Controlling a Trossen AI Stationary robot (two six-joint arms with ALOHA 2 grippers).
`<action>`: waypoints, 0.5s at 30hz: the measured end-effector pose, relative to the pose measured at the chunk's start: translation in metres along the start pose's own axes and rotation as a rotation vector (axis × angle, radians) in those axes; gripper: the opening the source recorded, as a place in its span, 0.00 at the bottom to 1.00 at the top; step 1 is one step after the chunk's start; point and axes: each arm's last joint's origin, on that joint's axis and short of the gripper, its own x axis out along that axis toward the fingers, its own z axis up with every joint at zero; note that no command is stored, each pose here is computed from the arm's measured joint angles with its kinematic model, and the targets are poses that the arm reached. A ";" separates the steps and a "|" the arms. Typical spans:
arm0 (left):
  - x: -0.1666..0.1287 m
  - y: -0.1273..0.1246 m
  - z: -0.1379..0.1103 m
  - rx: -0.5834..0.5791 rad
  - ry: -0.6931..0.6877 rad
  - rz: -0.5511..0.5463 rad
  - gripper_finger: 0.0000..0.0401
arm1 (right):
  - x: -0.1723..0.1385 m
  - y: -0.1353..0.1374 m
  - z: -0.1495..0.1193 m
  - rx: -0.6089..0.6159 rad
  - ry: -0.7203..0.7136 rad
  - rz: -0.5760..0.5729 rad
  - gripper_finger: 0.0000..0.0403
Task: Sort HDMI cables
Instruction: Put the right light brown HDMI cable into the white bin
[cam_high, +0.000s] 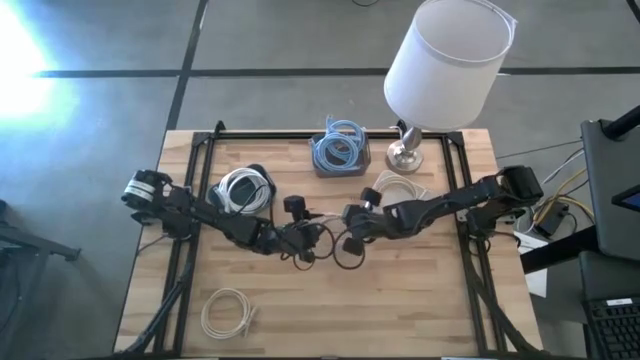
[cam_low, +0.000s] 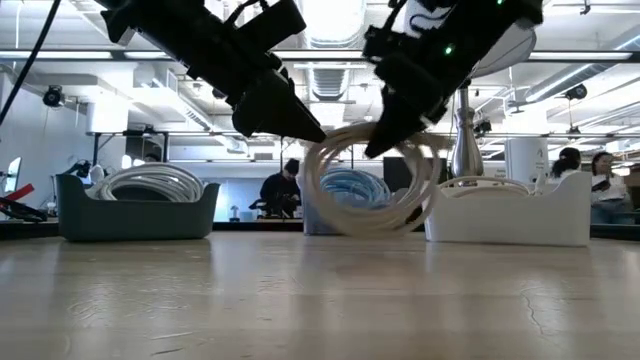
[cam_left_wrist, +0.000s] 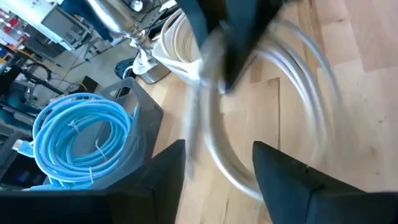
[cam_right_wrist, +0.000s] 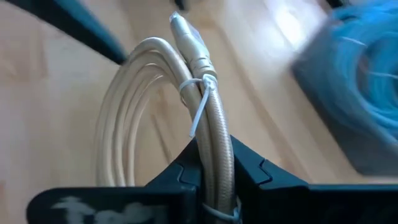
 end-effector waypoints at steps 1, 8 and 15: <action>0.000 0.000 0.000 0.001 0.002 0.000 0.49 | -0.005 -0.003 0.002 0.002 0.009 -0.029 0.11; 0.000 0.000 -0.002 -0.006 0.005 -0.001 0.52 | -0.058 -0.032 0.012 0.006 0.104 -0.270 0.09; 0.001 0.000 -0.004 -0.021 0.015 0.000 0.52 | -0.092 -0.075 -0.007 0.119 0.195 -0.434 0.11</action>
